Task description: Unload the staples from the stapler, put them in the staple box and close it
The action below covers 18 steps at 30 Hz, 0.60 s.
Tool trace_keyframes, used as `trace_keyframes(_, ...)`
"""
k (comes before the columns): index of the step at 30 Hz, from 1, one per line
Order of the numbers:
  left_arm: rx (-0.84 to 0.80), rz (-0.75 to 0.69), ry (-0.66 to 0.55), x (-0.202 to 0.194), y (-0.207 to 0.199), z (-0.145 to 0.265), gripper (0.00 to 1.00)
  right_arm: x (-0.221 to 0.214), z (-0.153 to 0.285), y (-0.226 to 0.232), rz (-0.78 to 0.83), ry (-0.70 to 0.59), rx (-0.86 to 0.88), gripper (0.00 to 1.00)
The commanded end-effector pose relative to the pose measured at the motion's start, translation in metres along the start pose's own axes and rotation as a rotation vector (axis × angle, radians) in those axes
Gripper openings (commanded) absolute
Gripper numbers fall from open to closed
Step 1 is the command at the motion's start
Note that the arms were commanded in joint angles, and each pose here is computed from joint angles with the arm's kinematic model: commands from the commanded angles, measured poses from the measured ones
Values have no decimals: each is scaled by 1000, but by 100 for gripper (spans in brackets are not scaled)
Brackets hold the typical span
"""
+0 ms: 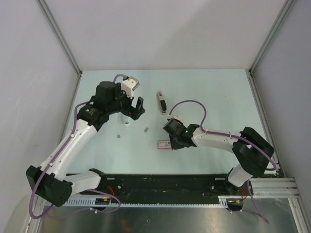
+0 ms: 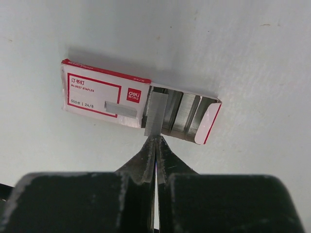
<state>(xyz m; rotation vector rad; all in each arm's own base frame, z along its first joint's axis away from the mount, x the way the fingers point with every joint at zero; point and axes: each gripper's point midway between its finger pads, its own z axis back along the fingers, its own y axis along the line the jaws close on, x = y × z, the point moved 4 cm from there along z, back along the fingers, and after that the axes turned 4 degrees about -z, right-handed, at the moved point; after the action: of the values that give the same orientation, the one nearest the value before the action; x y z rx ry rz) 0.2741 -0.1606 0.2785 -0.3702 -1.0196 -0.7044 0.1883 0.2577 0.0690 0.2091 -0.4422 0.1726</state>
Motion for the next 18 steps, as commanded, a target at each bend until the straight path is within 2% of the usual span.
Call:
trace_keyframes(1,-9,-60,-25,6,-2,6,99,3,-2,3,12,-6,26,0)
trace_keyframes(18,-20,-55,-24,3,-5,7,99,10,17,4,-7,-42,49,0)
